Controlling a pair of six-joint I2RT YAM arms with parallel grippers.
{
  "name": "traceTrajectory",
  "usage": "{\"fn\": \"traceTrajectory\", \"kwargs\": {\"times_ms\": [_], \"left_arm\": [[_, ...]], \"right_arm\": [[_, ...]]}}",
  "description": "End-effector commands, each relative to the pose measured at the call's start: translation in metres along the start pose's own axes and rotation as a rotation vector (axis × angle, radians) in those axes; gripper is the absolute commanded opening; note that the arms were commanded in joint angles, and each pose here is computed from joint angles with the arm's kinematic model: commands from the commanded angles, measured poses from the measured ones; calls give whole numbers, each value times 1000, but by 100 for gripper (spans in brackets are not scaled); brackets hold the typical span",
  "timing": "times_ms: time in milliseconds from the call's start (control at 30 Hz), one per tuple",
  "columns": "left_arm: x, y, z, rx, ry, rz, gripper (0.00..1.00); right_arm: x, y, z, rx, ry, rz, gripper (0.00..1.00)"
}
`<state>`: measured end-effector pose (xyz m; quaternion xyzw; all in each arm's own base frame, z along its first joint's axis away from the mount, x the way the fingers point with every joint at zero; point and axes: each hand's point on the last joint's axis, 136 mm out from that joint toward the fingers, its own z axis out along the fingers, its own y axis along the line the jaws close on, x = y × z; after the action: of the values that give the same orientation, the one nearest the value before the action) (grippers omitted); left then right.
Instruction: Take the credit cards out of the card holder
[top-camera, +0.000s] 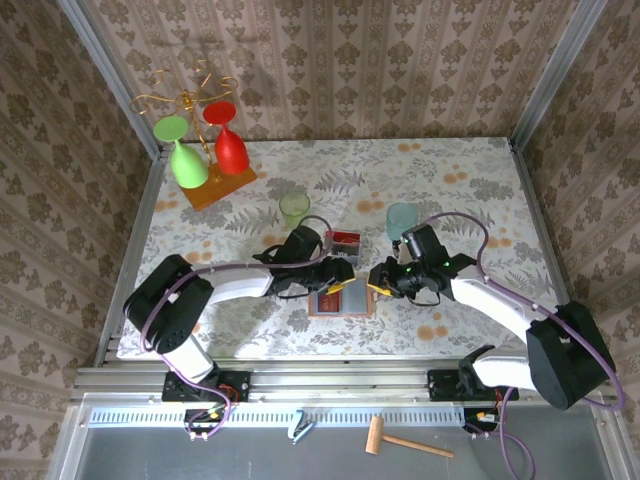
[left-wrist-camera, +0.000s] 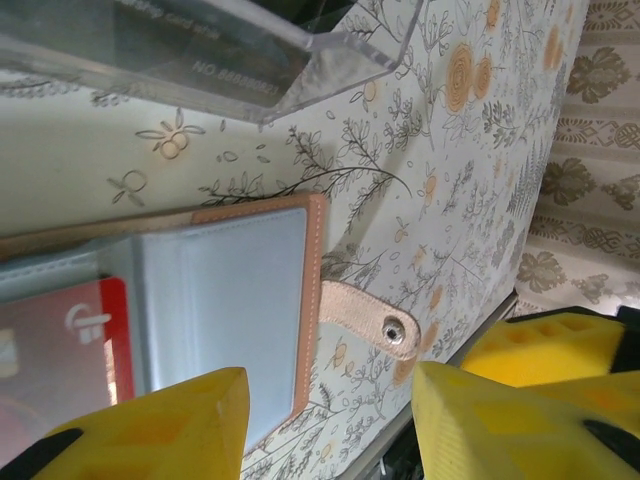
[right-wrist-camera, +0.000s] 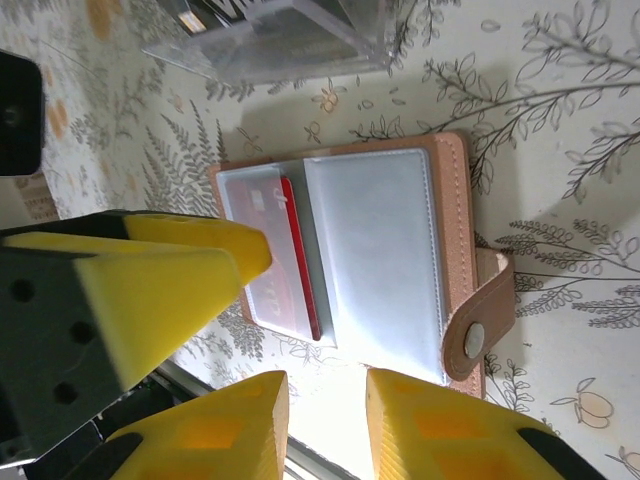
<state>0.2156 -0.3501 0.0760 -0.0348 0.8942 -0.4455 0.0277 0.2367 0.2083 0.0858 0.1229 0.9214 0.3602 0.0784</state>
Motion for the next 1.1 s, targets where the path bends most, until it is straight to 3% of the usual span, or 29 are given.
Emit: {"fn": "traceTrajectory", "kwargs": {"times_ms": [0, 500, 1067], "left_arm": [[-1, 4, -10, 8, -24, -3, 47], [3, 34, -36, -9, -76, -46, 46], [11, 60, -38, -33, -78, -85, 27]], "right_arm": [[-3, 18, 6, -23, 10, -16, 27], [5, 36, 52, 15, 96, -57, 27], [14, 37, 85, 42, 162, -68, 25]]}}
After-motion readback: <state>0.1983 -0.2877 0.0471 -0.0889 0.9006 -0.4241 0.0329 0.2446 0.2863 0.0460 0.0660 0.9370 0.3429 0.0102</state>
